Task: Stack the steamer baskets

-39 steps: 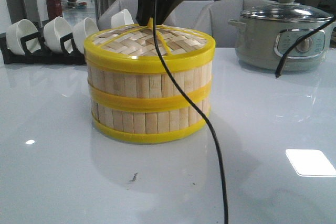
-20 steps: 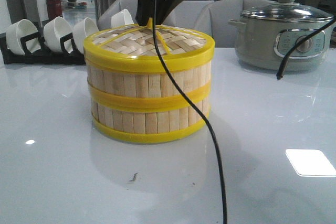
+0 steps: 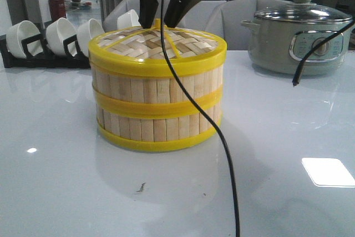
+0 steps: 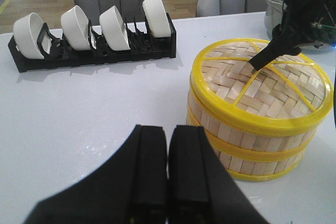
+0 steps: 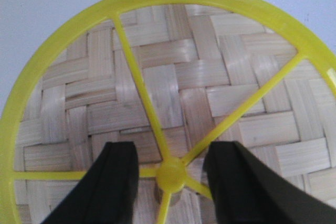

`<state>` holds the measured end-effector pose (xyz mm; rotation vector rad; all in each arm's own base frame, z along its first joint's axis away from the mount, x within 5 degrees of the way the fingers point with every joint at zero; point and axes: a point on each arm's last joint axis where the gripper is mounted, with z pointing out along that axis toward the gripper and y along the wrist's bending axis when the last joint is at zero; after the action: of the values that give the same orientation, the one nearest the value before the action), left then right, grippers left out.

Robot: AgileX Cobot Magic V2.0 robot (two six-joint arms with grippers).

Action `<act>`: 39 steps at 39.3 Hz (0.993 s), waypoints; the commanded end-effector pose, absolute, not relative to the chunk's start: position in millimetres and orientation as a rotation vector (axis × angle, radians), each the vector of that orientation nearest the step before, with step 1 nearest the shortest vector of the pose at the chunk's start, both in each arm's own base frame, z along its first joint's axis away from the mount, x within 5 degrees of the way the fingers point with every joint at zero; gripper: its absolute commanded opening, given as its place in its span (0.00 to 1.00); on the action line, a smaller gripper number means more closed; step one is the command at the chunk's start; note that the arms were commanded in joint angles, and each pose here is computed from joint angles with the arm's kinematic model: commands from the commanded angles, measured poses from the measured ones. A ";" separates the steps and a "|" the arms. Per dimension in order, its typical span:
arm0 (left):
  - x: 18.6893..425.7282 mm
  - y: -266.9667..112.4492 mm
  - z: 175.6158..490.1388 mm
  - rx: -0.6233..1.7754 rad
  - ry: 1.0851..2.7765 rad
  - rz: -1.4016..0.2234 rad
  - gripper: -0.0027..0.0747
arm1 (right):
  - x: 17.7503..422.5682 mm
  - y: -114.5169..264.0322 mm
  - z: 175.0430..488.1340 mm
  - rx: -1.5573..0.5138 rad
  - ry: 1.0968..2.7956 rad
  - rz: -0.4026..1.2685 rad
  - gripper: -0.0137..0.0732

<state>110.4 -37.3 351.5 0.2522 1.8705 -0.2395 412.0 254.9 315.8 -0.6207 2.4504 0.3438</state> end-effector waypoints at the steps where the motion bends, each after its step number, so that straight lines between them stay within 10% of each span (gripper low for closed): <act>1: 110.3 -39.3 367.3 0.250 1.766 -0.271 0.14 | 401.3 248.0 365.8 -0.577 2.294 0.394 0.71; 27: 110.3 -39.3 367.3 0.250 1.766 -0.271 0.14 | 367.4 133.0 452.9 -0.308 2.075 0.296 0.71; 39: 110.3 -39.3 367.3 0.250 1.766 -0.271 0.14 | 288.7 37.4 433.4 -0.058 1.960 0.164 0.71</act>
<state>110.4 -37.3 351.5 0.2522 1.8705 -0.2395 318.0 57.5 417.2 -0.1171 2.1234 0.1956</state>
